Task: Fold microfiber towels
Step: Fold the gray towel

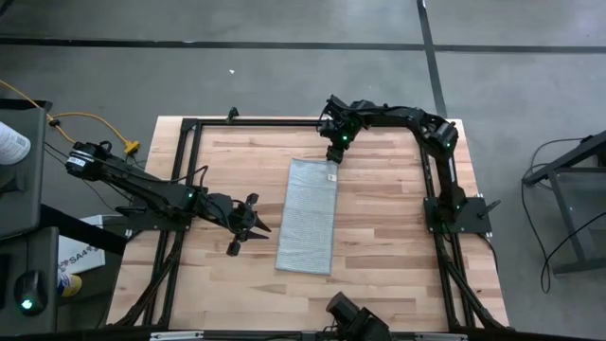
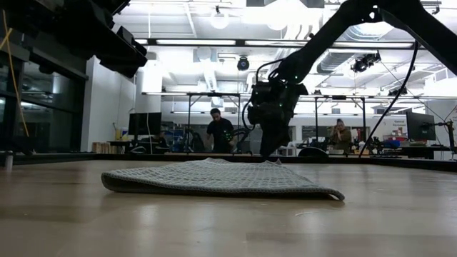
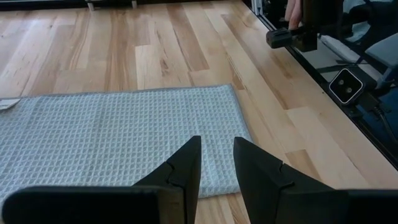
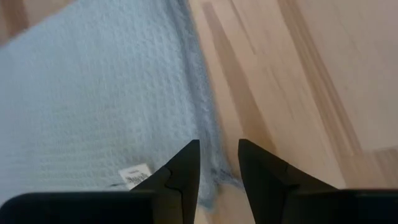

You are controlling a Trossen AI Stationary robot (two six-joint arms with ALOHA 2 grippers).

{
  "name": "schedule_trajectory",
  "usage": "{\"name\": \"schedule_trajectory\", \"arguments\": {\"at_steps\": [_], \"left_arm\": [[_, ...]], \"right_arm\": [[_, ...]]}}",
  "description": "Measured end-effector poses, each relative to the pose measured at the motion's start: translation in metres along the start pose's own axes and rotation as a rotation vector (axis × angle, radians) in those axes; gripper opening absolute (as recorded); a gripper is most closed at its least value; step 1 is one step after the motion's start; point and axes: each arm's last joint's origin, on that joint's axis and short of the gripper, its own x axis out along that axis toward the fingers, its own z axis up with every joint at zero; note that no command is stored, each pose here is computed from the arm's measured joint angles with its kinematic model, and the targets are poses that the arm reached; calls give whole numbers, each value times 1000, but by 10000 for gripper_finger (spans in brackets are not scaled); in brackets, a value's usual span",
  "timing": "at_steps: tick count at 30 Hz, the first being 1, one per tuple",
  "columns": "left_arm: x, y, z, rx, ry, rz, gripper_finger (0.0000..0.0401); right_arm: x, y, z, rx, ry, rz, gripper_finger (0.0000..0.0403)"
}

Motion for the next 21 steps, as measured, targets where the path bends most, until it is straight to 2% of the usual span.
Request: {"name": "schedule_trajectory", "arguments": {"at_steps": [8, 12, 16, 21], "left_arm": [[0, 0, 3, 11, -29, 5, 95], [4, 6, -1, 66, 2, 49, 95], [10, 29, -9, 76, 66, 137, 95], [10, 65, -13, 92, 93, 176, 95]], "right_arm": [[4, 8, 6, -33, -32, 14, 104], [8, 15, 7, -38, -19, -8, 104], [11, 21, 7, -41, -1, -5, 104], [13, 25, 5, -46, 19, -1, 104]]}}
